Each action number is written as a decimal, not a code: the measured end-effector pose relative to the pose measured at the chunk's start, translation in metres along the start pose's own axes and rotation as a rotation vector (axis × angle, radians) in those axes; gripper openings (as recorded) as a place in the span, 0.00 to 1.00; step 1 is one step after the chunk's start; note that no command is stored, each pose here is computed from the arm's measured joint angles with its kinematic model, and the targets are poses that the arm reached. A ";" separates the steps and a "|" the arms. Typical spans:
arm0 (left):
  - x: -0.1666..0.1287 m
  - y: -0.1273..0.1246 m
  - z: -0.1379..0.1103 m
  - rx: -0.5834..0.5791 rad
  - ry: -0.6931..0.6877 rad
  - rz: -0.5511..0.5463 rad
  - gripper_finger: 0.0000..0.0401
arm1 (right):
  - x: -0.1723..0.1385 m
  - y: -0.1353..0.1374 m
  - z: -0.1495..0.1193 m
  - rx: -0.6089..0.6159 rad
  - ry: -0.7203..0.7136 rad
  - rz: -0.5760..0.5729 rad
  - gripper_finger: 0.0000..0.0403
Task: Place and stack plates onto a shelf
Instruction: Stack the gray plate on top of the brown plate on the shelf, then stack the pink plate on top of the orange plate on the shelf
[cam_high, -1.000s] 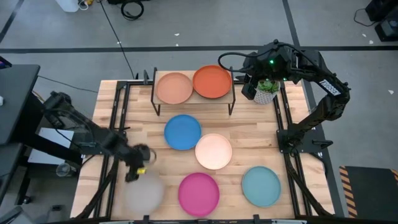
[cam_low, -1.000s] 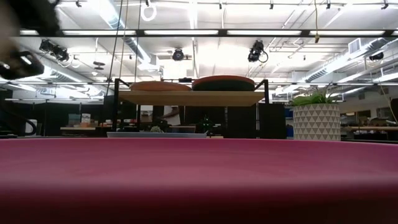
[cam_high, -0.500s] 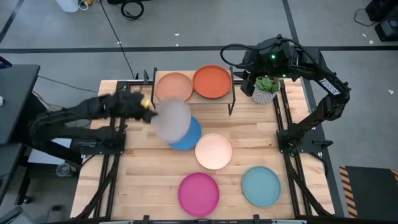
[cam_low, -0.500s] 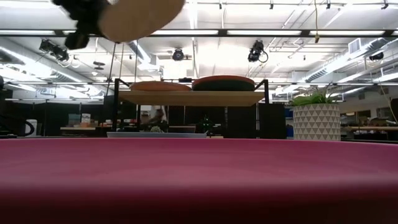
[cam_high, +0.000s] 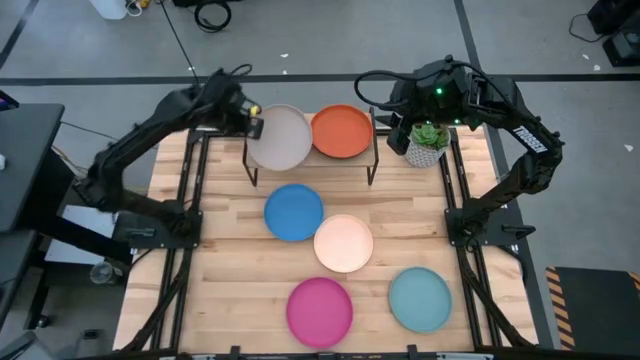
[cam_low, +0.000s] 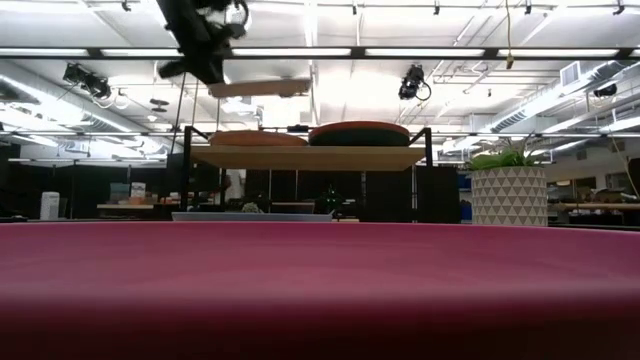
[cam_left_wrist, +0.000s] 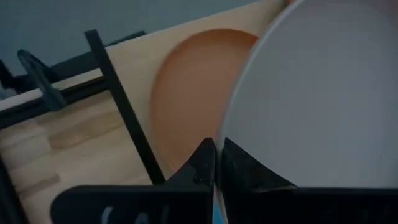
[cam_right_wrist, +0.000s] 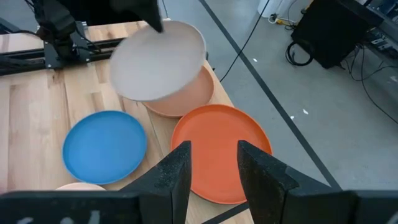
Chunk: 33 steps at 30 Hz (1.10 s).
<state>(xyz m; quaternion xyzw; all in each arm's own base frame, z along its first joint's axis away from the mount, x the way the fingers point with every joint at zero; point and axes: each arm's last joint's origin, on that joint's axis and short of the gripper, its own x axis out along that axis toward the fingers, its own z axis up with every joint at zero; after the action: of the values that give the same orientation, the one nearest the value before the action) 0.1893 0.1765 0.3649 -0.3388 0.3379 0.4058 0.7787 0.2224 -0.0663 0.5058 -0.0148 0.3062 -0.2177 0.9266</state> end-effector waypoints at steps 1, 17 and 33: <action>0.007 0.003 0.006 0.006 0.024 0.008 0.03 | 0.000 0.000 0.000 0.000 0.000 0.000 0.34; 0.057 0.023 0.029 0.077 0.153 0.049 0.08 | 0.000 0.000 0.000 0.005 0.000 -0.001 0.34; 0.027 0.014 0.037 0.217 -0.002 -0.225 0.43 | 0.000 0.000 0.000 0.004 -0.004 -0.001 0.34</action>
<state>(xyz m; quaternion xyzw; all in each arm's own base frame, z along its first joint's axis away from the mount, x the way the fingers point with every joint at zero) 0.1986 0.2236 0.3602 -0.2879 0.3391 0.2773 0.8516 0.2226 -0.0664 0.5061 -0.0136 0.3040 -0.2189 0.9271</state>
